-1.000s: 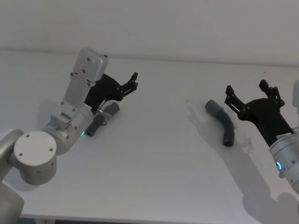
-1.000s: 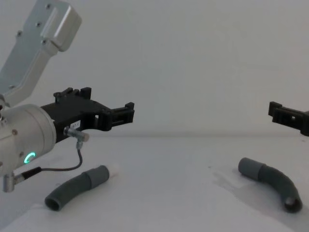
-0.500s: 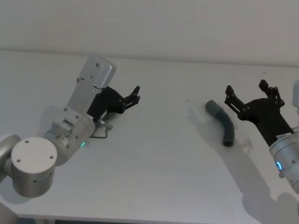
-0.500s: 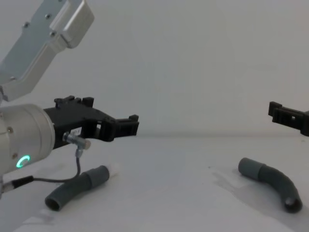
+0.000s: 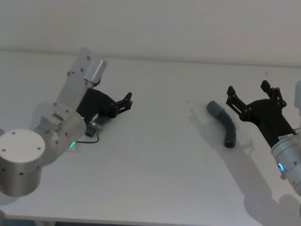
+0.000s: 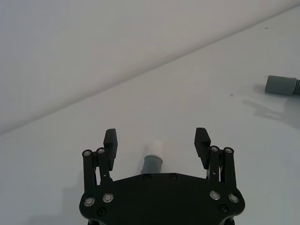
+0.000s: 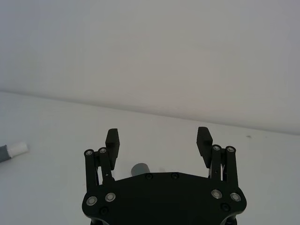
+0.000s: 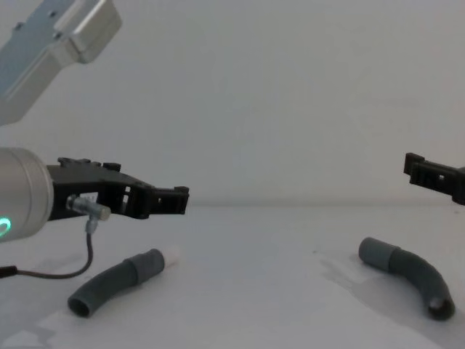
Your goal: Use both hands to pick up one end of the pipe from the table, align the ends, and insert them.
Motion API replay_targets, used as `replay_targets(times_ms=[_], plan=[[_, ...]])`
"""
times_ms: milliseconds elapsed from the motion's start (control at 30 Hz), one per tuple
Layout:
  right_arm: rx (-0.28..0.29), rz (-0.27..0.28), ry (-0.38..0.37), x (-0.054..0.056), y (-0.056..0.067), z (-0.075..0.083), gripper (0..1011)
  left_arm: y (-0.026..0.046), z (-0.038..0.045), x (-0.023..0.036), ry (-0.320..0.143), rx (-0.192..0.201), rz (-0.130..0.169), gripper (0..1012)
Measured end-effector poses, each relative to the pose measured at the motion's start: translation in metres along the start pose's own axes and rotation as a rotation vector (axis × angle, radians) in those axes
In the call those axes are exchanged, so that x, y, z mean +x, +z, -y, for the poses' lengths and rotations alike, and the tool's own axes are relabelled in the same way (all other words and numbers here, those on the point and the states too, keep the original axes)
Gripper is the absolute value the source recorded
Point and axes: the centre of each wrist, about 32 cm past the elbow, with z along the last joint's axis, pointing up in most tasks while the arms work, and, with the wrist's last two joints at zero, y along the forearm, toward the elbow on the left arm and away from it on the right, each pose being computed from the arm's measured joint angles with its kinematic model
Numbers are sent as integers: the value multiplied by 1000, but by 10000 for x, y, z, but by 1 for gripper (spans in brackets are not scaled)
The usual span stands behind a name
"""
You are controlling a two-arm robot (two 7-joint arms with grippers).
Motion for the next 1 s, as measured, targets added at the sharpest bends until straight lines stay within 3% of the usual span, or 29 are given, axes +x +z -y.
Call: replay_targets(times_ms=[367, 600, 767, 1000], plan=[[0, 0, 0, 0, 0, 0, 1004, 115, -3, 194, -45, 63, -90, 1002], [0, 0, 0, 0, 0, 0, 1004, 117, -12, 289, -82, 101, -129, 1002], [0, 0, 0, 0, 0, 0, 1004, 108, -33, 350, -103, 129, -131, 1002], [0, 0, 0, 0, 0, 0, 1004, 92, -72, 425, -134, 171, -99, 1002]])
